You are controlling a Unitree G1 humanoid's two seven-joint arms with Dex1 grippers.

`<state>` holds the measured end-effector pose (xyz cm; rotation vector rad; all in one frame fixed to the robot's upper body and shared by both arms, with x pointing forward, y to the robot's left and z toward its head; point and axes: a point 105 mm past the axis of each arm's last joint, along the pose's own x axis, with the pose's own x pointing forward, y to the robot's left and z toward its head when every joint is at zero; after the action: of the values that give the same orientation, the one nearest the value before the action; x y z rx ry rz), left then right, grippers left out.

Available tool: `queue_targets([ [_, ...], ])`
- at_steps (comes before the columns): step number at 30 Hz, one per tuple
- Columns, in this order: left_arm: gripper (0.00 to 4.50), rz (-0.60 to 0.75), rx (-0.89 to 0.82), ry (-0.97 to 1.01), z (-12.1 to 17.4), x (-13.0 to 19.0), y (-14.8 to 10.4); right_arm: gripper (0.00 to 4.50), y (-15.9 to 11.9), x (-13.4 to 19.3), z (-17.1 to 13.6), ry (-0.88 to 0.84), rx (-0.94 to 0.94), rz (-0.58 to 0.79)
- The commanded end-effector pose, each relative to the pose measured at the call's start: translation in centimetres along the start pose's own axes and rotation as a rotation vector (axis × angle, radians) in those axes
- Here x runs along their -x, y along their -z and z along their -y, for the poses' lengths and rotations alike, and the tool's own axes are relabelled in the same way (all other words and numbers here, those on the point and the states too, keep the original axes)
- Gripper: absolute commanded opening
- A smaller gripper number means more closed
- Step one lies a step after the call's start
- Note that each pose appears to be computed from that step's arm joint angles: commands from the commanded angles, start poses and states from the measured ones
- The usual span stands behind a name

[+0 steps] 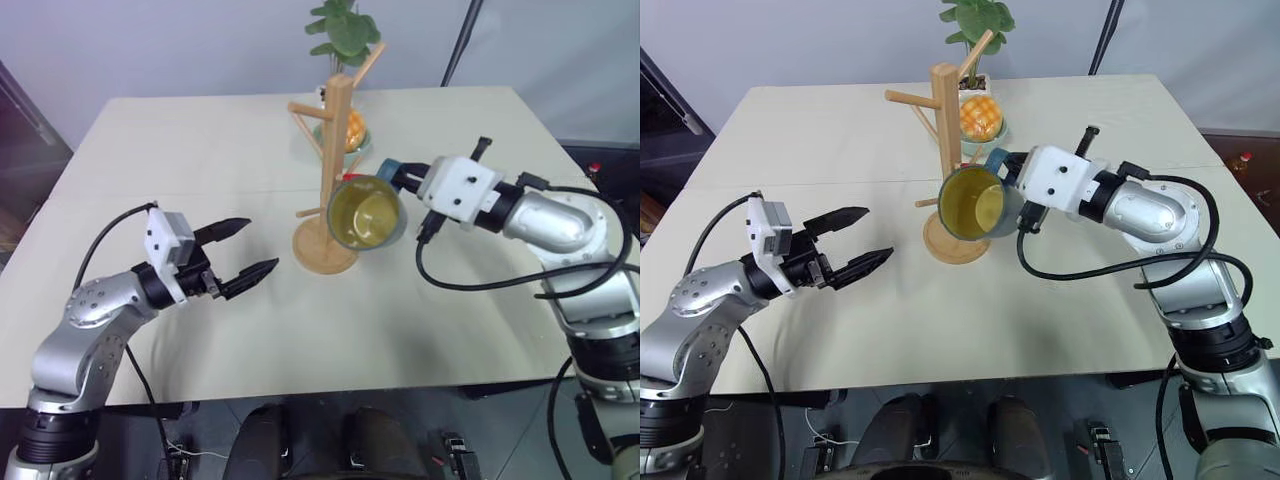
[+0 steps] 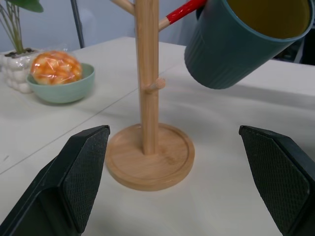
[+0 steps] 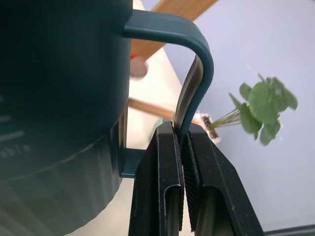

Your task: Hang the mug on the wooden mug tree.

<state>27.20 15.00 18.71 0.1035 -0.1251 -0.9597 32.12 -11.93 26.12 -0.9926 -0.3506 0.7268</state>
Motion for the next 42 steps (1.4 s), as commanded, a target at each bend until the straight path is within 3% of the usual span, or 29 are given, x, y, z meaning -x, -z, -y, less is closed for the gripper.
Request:
queue_targets([
  [1,4.50,0.029,-0.040,0.015,0.3,0.0,-1.5,0.02,-1.4,-0.8,0.3,-0.001,0.045,0.031],
  [13,4.50,0.036,-0.041,0.009,0.5,-0.1,-1.6,0.02,-0.4,-2.6,0.9,0.035,0.071,-0.033],
  [17,4.50,0.038,-0.042,0.004,0.5,-0.1,-1.7,1.40,-0.4,-2.6,1.1,0.047,0.074,-0.031],
  [18,4.50,0.038,-0.042,0.002,0.5,-0.1,-1.7,2.06,-0.4,-2.5,1.3,0.056,0.083,-0.034],
  [20,4.50,0.040,-0.040,-0.003,0.4,0.0,-1.7,2.91,-0.1,-2.2,1.9,0.080,0.105,-0.050],
  [25,4.50,0.042,-0.019,-0.047,-0.3,0.3,-1.5,2.91,1.5,0.2,3.3,0.149,-0.004,-0.072],
  [28,4.50,0.052,0.010,-0.136,-1.6,0.7,-1.1,2.91,2.7,2.0,3.5,0.215,-0.216,-0.017],
  [31,4.50,0.063,0.049,-0.426,-5.8,2.5,0.7,2.91,7.1,4.9,1.5,0.347,-0.589,-0.011],
  [35,4.50,0.015,0.078,-0.681,-8.7,4.6,3.8,2.91,10.5,6.5,-1.1,0.496,-0.829,-0.033],
  [38,4.50,-0.020,0.092,-0.771,-9.3,5.5,5.6,2.91,12.2,7.0,-2.6,0.583,-0.906,-0.058],
  [42,4.50,-0.023,0.110,-0.831,-9.4,6.0,6.7,2.91,13.0,6.7,-4.7,0.577,-0.911,-0.092],
])
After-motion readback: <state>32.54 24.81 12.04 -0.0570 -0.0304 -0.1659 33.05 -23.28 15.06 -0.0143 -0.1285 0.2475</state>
